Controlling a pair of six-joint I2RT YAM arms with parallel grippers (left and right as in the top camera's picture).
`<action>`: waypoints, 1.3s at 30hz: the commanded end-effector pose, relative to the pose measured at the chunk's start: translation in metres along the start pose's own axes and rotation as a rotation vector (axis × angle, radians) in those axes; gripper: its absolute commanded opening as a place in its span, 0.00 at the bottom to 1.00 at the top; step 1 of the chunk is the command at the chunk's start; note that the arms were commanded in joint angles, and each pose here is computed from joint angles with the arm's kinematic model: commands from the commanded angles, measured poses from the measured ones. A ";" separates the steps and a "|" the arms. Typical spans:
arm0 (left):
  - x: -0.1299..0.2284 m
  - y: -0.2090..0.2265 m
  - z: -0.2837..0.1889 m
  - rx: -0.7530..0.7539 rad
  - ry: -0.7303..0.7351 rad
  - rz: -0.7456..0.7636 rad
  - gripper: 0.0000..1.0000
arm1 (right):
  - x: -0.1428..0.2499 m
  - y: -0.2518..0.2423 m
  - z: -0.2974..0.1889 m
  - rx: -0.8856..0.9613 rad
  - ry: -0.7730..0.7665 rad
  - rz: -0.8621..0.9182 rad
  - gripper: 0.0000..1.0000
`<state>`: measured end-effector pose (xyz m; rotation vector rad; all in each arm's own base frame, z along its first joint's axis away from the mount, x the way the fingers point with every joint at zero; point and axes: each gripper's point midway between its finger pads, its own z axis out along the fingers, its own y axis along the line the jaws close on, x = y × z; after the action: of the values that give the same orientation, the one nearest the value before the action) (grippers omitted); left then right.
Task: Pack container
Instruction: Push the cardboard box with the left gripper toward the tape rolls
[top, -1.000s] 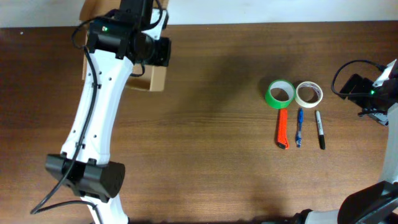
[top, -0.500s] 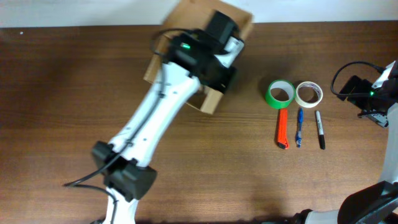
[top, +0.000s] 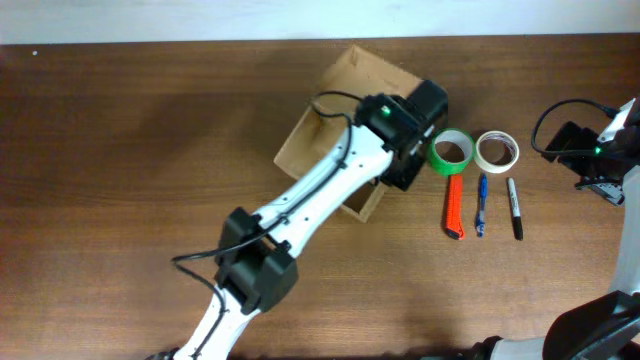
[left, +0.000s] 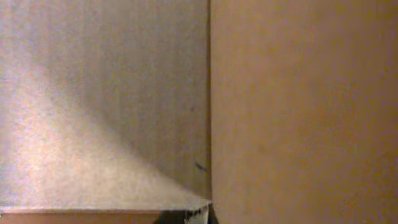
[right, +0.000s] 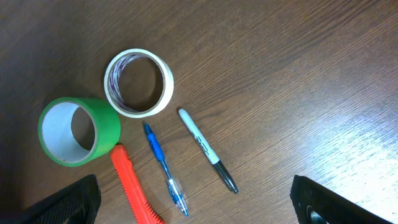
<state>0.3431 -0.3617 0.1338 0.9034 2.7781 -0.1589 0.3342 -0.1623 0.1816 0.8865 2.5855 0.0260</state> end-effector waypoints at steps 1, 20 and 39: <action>-0.001 -0.018 0.017 -0.032 0.001 -0.018 0.02 | -0.005 0.005 -0.005 -0.023 -0.013 0.013 0.99; -0.025 -0.022 0.036 -0.055 -0.084 0.044 0.02 | -0.003 0.005 -0.004 -0.025 -0.003 0.014 0.99; -0.007 -0.022 0.069 -0.041 0.020 0.082 0.04 | -0.003 0.005 -0.004 -0.025 -0.004 0.014 0.99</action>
<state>0.3421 -0.3936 0.0716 0.9956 2.7617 -0.0800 0.3334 -0.1590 0.1809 0.8909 2.5914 0.0495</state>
